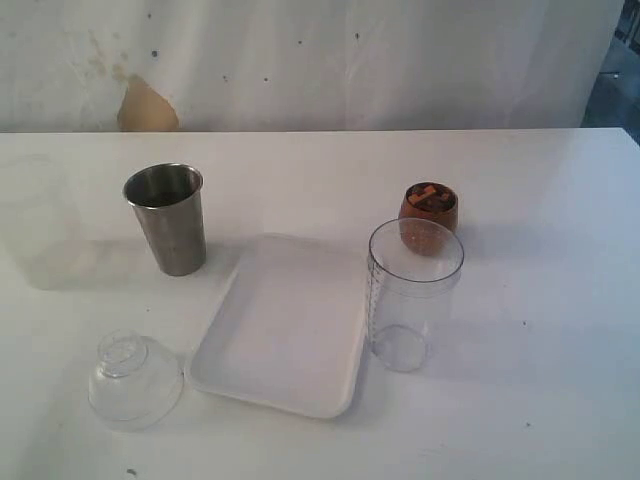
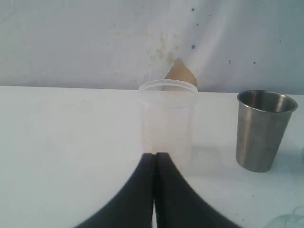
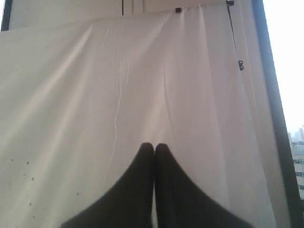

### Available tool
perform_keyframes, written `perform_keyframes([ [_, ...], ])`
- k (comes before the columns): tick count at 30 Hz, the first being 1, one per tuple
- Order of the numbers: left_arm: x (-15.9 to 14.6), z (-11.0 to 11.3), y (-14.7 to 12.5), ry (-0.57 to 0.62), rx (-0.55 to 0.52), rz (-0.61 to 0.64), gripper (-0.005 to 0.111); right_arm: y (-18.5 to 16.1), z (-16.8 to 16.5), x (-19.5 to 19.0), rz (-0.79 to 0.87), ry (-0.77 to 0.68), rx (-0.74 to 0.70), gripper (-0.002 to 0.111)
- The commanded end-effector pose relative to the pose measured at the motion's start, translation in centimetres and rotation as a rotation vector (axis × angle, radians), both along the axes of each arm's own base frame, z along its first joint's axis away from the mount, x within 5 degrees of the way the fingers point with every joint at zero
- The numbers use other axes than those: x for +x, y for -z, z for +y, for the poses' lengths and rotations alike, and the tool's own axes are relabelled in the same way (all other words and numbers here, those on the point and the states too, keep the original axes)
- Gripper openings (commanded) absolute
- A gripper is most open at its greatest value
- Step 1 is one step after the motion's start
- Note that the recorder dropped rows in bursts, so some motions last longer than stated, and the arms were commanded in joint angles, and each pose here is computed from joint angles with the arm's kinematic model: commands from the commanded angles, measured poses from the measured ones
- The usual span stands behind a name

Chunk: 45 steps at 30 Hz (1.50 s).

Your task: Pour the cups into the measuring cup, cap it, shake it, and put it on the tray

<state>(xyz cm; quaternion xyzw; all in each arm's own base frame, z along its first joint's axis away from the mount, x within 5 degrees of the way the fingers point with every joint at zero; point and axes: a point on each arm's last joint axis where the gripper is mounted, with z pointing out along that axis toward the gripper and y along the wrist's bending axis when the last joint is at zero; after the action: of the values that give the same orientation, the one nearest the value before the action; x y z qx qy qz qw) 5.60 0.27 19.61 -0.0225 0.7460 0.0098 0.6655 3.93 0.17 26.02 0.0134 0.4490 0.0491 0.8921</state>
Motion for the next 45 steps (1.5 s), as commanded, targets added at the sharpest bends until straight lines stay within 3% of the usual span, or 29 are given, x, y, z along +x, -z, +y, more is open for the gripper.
perform_keyframes([
  [1,0.0,0.0,0.0,0.002,-0.012,-0.014,0.000,-0.5,0.1,1.8,0.092,-0.015,0.013,0.026],
  [5,0.0,0.0,0.0,0.002,-0.012,-0.014,0.000,-1.4,0.3,4.4,0.190,-0.020,-0.017,0.078],
  [7,0.0,0.0,0.0,0.002,-0.012,-0.014,0.000,-1.7,0.3,6.4,0.271,-0.026,-0.017,0.092],
  [8,0.0,0.0,0.0,0.002,-0.012,-0.014,0.000,-1.8,0.3,7.3,0.303,-0.026,-0.017,0.094],
  [13,0.0,0.0,0.0,0.002,-0.012,-0.014,0.000,-1.5,0.3,12.6,0.446,-0.027,-0.023,0.094],
  [17,0.0,0.0,0.0,0.002,-0.012,-0.014,0.000,-0.1,0.4,16.5,0.534,0.003,-0.112,0.094],
  [23,0.0,0.0,0.0,0.002,-0.012,-0.014,0.000,4.4,0.4,21.1,0.749,0.012,-0.190,0.094],
  [30,0.0,0.0,0.0,0.002,-0.012,-0.014,0.000,9.5,0.4,23.7,0.913,0.000,-0.248,0.094],
  [36,0.0,0.0,0.0,0.002,-0.012,-0.014,0.000,12.8,0.4,25.7,0.958,0.004,-0.346,0.094],
  [45,0.0,0.0,0.0,0.002,-0.012,-0.014,0.000,15.4,0.8,28.1,0.933,-0.033,-0.366,0.094],
])
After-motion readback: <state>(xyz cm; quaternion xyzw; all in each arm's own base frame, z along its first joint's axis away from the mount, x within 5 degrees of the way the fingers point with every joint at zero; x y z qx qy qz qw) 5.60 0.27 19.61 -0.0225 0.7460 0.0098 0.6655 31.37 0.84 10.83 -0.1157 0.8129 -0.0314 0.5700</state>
